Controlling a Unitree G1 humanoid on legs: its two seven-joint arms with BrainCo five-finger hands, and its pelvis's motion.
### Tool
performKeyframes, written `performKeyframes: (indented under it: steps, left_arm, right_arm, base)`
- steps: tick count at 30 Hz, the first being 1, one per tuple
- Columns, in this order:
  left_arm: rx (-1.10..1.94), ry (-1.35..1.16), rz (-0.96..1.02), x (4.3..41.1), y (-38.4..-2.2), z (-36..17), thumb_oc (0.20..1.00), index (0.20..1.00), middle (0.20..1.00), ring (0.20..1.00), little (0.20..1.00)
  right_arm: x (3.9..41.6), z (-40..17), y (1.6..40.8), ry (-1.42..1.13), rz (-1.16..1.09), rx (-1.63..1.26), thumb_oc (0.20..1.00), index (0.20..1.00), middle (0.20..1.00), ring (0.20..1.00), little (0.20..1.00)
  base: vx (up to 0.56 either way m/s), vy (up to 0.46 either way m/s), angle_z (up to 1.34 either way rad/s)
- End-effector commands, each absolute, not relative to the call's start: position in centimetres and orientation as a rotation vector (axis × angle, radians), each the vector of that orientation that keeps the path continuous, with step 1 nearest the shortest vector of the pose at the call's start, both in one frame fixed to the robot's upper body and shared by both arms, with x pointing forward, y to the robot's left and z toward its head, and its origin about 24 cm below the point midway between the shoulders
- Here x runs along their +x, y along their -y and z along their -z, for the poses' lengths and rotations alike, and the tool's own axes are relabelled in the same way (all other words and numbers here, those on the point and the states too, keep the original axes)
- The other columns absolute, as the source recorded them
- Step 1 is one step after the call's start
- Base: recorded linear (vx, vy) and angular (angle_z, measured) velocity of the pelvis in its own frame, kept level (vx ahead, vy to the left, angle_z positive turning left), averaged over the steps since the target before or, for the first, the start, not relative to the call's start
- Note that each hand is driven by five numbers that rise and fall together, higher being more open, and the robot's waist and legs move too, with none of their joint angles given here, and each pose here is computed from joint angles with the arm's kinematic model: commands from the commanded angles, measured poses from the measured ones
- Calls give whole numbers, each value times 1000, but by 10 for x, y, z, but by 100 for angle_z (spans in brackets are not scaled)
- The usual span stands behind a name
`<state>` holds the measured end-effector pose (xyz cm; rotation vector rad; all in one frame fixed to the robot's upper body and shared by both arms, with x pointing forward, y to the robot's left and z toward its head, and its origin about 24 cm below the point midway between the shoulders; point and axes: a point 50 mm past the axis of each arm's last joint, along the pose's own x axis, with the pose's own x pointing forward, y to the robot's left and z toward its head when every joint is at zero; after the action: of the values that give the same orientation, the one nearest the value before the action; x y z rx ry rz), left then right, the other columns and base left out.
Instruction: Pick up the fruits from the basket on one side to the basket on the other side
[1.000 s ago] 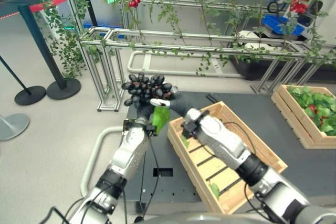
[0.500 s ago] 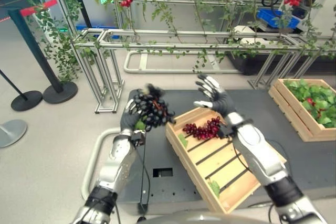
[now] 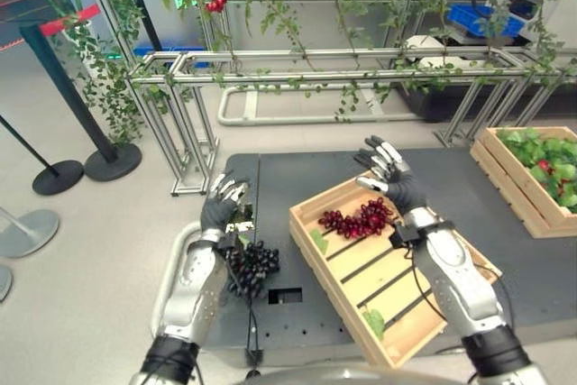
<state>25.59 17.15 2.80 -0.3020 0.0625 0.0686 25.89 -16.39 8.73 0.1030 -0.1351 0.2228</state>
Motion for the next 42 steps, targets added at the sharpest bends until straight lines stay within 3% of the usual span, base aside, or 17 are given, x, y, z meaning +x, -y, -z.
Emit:
performKeyframes:
  steps: [1,14,15,19,30,42]
  left_arm:
    - [-320,89,-67,262,-184,-54,200,200,200,200,200]
    - [-311,64,-84,259,-184,-47,200,200,200,200,200]
    - [-297,57,-91,258,-185,-45,1000,1000,1000,1000,1000]
    - [-281,41,-106,255,-189,-41,1000,1000,1000,1000,1000]
    - [-217,-93,-5,223,-194,-17,1000,1000,1000,1000,1000]
    - [-200,-8,93,241,-179,-41,1000,1000,1000,1000,1000]
  right_arm:
    - [261,-111,178,289,-144,158,1000,1000,1000,1000,1000]
    - [258,-100,184,249,-97,140,1000,1000,1000,1000,1000]
    - [257,-97,188,243,-74,119,1000,1000,1000,1000,1000]
    - [256,-93,202,225,10,-11,1000,1000,1000,1000,1000]
    - [249,-53,307,-165,274,-624,1000,1000,1000,1000,1000]
    - [302,-88,318,-138,308,-786,1000,1000,1000,1000,1000]
  base:
    - [-43,-31,0]
    - [3,-21,4]
    - [0,0,0]
    - [0,0,0]
    - [-34,6,2]
    - [-159,37,0]
